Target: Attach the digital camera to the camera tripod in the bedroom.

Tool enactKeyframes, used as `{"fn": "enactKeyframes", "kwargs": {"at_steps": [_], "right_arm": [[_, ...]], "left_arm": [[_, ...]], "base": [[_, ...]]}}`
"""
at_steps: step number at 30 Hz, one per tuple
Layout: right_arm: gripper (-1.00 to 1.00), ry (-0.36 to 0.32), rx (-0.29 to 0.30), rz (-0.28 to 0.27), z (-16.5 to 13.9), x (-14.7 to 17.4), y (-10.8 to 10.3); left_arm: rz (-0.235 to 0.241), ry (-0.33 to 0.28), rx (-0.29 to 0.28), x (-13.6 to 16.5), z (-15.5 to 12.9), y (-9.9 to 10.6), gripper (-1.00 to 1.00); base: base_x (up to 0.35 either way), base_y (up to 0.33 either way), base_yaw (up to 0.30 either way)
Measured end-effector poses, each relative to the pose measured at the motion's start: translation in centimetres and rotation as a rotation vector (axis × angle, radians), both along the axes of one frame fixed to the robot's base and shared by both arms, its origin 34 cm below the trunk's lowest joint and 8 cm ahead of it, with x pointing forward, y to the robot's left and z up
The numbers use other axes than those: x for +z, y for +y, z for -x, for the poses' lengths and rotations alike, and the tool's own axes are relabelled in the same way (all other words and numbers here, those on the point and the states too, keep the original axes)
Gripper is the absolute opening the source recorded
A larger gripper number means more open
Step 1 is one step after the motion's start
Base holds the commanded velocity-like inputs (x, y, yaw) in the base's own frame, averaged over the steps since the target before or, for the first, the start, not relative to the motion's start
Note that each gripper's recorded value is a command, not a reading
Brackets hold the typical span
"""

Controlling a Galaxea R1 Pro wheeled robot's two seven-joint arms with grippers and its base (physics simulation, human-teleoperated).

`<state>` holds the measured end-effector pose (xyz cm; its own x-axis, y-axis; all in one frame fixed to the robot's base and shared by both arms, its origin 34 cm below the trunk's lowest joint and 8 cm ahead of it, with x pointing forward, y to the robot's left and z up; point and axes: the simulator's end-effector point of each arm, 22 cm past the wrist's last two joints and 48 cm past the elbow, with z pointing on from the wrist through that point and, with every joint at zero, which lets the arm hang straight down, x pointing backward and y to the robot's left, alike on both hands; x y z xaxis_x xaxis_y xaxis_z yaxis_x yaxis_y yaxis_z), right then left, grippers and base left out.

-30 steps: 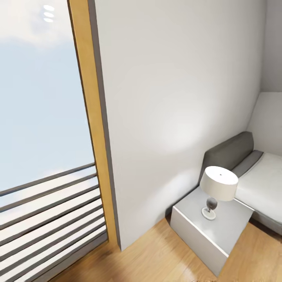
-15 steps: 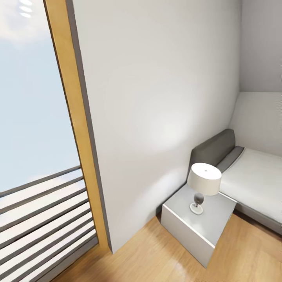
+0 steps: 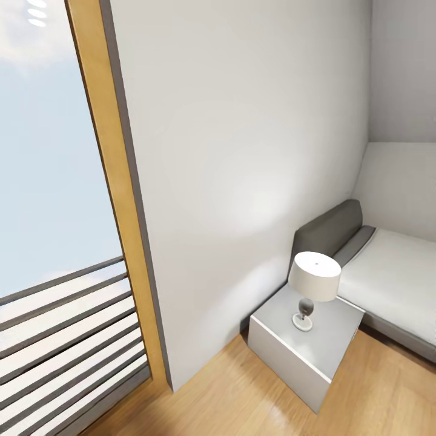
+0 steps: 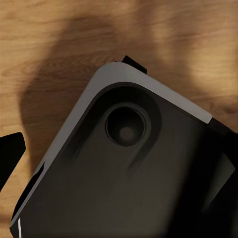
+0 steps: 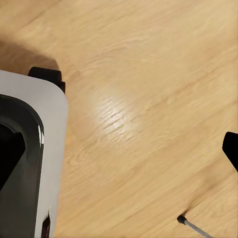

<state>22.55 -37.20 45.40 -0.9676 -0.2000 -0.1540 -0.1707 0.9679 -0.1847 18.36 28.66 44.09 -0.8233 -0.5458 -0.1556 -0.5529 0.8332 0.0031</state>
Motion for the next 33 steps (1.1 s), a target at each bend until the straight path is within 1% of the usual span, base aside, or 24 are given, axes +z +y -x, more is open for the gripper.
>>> {"fn": "enactKeyframes", "kwargs": {"at_steps": [25,33], "right_arm": [[1.00,0.000,0.002,0.000,-0.01,0.00,0.00],[1.00,0.000,0.002,0.000,-0.01,0.01,0.01]], "left_arm": [[0.003,-0.001,0.000,-0.01,-0.01,-0.14,1.00],[0.004,0.000,-0.002,-0.01,0.03,-0.17,1.00]], "base": [[0.000,0.000,0.000],[0.103,-0.019,0.000]]}}
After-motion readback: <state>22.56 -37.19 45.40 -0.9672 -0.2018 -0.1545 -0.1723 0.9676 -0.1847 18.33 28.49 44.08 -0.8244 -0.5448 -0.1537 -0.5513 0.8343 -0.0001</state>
